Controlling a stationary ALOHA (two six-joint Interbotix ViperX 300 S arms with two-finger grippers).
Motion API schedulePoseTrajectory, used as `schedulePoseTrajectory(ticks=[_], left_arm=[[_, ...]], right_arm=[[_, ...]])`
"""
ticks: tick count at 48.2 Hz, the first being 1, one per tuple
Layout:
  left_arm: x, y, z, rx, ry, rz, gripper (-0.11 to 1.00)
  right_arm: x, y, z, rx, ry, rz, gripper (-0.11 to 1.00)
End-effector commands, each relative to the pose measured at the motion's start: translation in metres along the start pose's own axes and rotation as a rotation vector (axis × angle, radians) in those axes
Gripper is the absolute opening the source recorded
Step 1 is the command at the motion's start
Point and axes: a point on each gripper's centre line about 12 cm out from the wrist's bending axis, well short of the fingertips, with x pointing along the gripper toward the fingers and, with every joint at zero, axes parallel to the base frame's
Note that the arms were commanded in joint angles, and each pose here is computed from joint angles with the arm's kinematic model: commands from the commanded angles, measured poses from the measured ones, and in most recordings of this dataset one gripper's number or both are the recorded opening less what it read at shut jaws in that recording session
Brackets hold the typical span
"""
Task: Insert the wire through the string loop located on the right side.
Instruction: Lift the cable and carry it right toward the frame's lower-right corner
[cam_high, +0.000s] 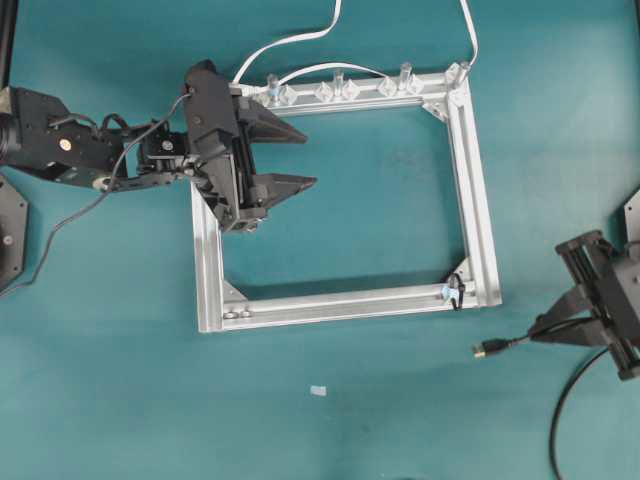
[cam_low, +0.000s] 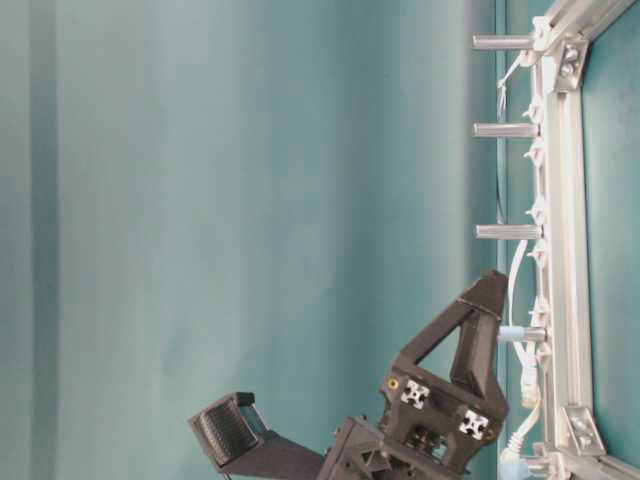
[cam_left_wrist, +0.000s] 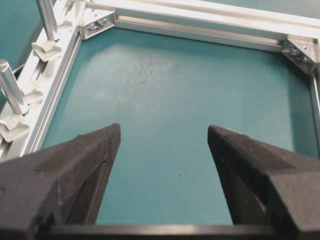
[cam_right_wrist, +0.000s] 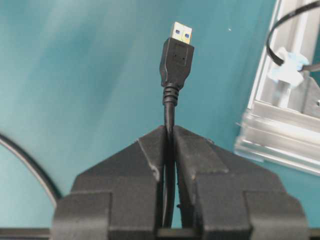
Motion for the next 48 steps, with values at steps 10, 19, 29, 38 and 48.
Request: schedulePoseTrajectory(ticks=[10, 19, 29, 38, 48], left_arm=[[-0.003, -0.003, 0.017, -0.005, -0.050, -0.010, 0.76], [-0.003, -0.003, 0.016, -0.005, -0.048, -0.010, 0.76], [-0.003, -0.003, 0.016, -0.005, -0.047, -0.010, 0.76], [-0.003, -0.002, 0.017, -0.006, -0.050, -0.007, 0.76], [-0.003, -0.002, 0.016, -0.004, -0.049, -0.007, 0.76]], right_arm=[[-0.007, -0.015, 0.005, -0.003, -0.061, -0.055, 0.06], [-0.013, -0.028, 0.003, 0.021, -0.079, -0.101, 0.07], [-0.017, -0.036, -0.003, 0.033, -0.064, -0.127, 0.06], [-0.019, -0.038, -0.003, 0.022, -0.059, -0.134, 0.06], [-0.020, -0.039, -0.002, 0.022, -0.070, -0.140, 0.06]])
